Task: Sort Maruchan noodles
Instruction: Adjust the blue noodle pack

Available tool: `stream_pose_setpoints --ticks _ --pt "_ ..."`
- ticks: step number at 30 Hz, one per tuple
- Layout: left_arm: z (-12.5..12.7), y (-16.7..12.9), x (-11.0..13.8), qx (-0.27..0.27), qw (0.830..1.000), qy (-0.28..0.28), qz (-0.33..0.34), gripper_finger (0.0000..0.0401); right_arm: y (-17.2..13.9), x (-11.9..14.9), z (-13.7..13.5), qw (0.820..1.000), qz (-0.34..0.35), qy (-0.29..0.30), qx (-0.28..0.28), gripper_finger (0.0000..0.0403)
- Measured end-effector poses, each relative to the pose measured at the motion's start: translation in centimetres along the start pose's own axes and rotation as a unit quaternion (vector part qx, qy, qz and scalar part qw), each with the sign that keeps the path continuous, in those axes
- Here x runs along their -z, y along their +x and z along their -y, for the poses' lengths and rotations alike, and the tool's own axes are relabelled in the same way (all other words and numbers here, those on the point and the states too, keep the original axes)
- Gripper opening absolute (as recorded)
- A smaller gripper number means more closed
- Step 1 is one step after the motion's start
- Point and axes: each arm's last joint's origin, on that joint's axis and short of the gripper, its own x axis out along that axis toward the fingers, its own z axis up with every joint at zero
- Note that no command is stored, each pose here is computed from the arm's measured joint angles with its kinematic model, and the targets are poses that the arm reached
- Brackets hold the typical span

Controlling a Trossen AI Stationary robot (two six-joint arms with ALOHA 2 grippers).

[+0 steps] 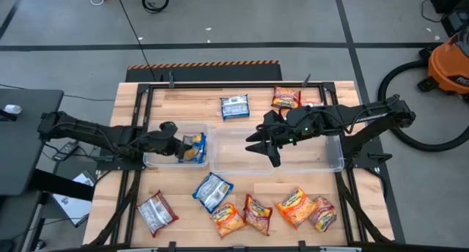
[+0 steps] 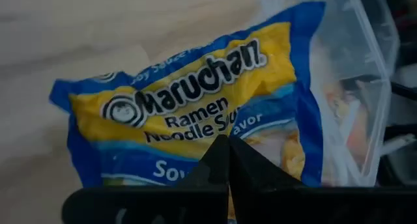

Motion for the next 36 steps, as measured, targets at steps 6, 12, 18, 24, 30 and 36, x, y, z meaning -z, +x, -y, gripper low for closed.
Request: stream_pose_setpoints --ticks 6,12,18,24,30,36 --pt "-2.1 1.3 1.5 0.056 0.998 -0.029 0.019 0.0001 0.0 0.0 0.1 1.000 0.002 0.001 0.005 0.0177" --pt "-2.9 1.7 1.9 0.070 0.997 -0.019 0.033 0.0010 0.0 -0.3 0.5 0.999 0.018 0.003 0.030 0.0177" --pt "-3.7 1.9 2.3 0.045 0.999 0.002 0.028 0.0016 0.0 -0.4 0.6 0.999 0.029 0.004 0.044 0.0177" --pt "-3.7 1.9 2.2 0.044 0.998 0.024 0.032 0.0038 0.0 -0.5 0.7 0.998 0.036 0.004 0.056 0.0177" --pt "-3.8 1.9 2.3 0.040 0.997 0.053 0.029 0.0100 0.0 -0.5 0.7 0.998 0.038 0.004 0.056 0.0177" --pt "-4.0 2.0 2.5 0.030 0.996 0.081 0.013 0.0141 0.0 -0.5 0.7 0.998 0.039 0.004 0.054 0.0177"
